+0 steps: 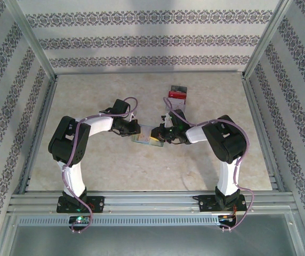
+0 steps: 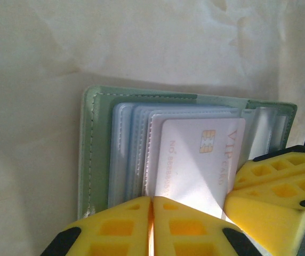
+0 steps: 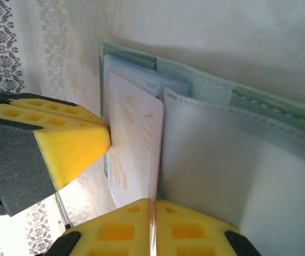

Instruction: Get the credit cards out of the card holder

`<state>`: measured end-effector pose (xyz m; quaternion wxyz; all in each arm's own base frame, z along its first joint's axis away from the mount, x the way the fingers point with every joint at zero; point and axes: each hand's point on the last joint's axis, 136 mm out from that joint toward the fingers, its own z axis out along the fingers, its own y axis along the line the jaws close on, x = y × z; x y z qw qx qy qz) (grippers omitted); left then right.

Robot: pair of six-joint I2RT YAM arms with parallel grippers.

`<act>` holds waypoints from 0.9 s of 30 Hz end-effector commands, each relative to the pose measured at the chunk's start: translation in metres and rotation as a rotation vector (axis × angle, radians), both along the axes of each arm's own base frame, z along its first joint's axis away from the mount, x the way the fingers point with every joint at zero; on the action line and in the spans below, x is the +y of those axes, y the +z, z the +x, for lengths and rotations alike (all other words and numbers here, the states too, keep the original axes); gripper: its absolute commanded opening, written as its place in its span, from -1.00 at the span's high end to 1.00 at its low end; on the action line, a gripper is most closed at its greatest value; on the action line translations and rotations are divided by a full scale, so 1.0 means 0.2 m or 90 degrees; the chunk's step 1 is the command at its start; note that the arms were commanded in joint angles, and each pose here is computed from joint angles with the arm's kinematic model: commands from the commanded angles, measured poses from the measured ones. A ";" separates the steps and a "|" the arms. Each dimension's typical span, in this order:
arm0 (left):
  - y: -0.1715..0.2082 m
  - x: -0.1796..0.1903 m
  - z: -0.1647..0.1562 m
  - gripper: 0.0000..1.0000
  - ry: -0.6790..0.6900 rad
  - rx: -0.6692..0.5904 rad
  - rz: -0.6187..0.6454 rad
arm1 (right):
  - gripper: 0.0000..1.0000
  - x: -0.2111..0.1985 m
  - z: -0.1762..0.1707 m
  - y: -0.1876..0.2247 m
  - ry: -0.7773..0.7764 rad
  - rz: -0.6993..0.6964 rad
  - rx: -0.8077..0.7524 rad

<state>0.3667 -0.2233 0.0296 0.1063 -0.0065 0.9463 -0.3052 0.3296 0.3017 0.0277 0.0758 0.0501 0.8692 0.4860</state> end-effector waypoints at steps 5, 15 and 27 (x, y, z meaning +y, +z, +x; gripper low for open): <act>-0.16 0.11 -0.07 0.78 0.008 0.052 0.075 | 0.97 -0.03 -0.03 -0.07 -0.010 -0.010 0.015; -0.16 0.11 -0.06 0.78 0.008 0.053 0.077 | 0.93 -0.09 -0.04 -0.06 -0.023 -0.012 0.010; -0.16 0.11 -0.06 0.78 0.007 0.053 0.076 | 0.49 -0.07 -0.03 -0.10 -0.025 -0.001 0.019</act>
